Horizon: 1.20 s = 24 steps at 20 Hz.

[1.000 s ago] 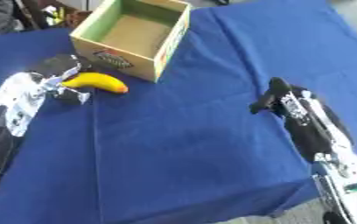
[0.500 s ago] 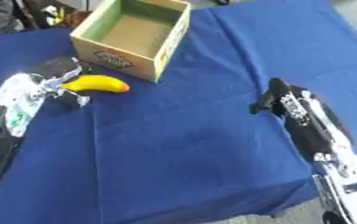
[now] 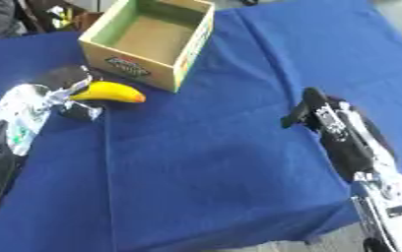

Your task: Pick up objects on the table and place them in the box.

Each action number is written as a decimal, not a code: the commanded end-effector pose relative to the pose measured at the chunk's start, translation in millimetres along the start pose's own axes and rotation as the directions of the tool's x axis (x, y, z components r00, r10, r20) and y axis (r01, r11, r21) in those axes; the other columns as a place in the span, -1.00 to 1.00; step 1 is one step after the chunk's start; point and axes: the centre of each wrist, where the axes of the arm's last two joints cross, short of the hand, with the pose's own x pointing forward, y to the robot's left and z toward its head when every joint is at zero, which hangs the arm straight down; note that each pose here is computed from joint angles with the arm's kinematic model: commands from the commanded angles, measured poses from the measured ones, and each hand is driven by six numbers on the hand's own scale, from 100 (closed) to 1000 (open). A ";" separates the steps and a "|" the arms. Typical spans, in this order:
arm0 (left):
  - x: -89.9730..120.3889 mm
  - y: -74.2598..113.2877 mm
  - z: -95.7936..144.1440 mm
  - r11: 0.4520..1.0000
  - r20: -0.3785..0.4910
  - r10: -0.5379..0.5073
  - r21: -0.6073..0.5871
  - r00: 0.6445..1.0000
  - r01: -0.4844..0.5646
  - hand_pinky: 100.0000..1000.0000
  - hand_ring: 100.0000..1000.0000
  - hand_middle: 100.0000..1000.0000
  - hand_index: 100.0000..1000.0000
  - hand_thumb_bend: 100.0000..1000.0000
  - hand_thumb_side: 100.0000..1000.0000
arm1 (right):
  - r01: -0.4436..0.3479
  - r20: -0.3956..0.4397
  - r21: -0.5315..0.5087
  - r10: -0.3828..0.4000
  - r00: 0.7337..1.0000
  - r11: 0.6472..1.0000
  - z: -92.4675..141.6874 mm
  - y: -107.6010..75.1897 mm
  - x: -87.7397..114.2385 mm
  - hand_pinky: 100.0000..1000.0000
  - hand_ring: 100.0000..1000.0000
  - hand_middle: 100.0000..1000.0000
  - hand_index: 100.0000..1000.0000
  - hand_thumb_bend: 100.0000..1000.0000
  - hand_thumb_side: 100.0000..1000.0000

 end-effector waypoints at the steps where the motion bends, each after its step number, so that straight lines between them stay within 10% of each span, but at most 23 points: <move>1: -1.6 13.3 2.1 0.999 0.001 -0.012 0.048 1.000 0.012 0.14 -0.08 -0.12 0.20 -1.00 -0.83 | -0.019 0.025 0.003 0.019 1.000 1.000 -1.0 -0.6 7.6 0.31 -0.08 -0.29 -0.19 -0.44 0.32; 24: -3.0 24.2 6.7 0.998 0.006 -0.025 0.059 1.000 0.024 0.14 -0.09 -0.14 0.17 -1.00 -0.83 | -0.018 0.023 0.003 0.018 1.000 1.000 -0.6 -1.3 7.3 0.31 -0.08 -0.29 -0.19 -0.44 0.32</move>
